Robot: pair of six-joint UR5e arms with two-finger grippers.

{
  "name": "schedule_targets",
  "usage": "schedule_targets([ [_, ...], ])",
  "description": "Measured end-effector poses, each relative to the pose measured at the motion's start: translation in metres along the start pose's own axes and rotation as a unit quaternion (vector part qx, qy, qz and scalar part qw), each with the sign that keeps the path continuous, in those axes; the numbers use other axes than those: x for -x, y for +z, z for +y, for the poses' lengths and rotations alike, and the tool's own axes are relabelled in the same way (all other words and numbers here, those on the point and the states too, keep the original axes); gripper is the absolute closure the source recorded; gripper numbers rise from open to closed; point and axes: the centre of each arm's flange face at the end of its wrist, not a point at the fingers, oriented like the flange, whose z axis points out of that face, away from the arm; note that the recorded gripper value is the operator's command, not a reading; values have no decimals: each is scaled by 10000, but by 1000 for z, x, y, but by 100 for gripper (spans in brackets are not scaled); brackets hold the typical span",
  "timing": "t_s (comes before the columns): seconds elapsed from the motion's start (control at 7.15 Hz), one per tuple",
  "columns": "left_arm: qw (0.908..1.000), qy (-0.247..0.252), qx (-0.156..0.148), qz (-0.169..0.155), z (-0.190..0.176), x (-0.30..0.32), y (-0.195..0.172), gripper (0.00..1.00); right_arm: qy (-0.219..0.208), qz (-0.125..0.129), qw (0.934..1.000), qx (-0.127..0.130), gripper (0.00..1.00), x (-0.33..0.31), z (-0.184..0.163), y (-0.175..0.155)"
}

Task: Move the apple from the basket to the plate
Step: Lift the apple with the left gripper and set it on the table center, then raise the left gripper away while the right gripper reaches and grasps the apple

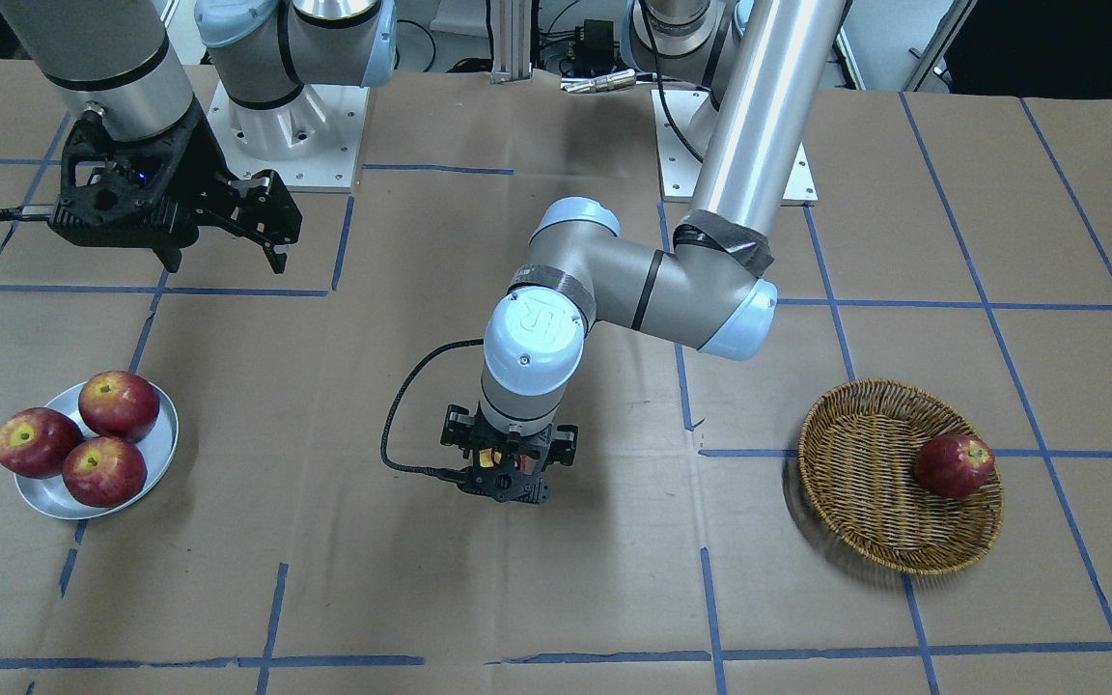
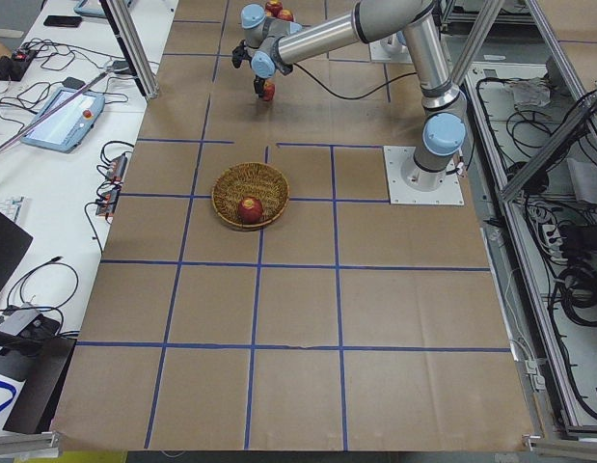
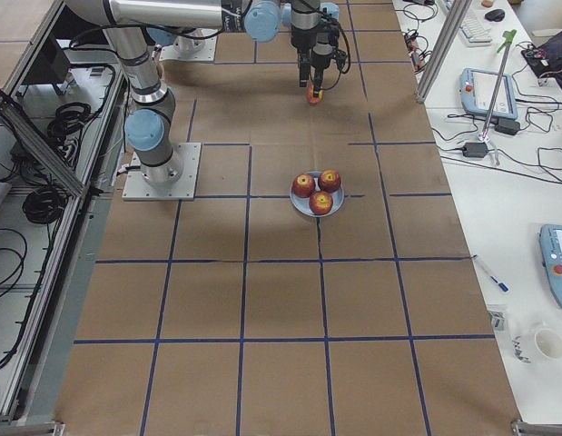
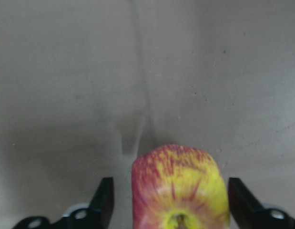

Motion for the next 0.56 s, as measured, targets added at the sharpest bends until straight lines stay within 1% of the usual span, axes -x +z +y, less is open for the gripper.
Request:
schedule_targets([
  [0.14, 10000, 16, 58, -21, 0, 5, -26, 1, -3, -1, 10000, -2, 0, 0, 0, 0],
  [0.28, 9998, -11, 182, -64, 0, 22, -76, 1, 5, -1, 10000, -4, 0, 1, 0, 0],
  [0.42, 9994, -78, 335, -97, 5, 54, -140, 1, 21, 0, 10000, -10, 0, 2, 0, -1],
  [0.56, 9989, -105, 447, -90, 20, 89, -203, 1, 33, 5, 10000, -21, 0, 3, 1, -1],
])
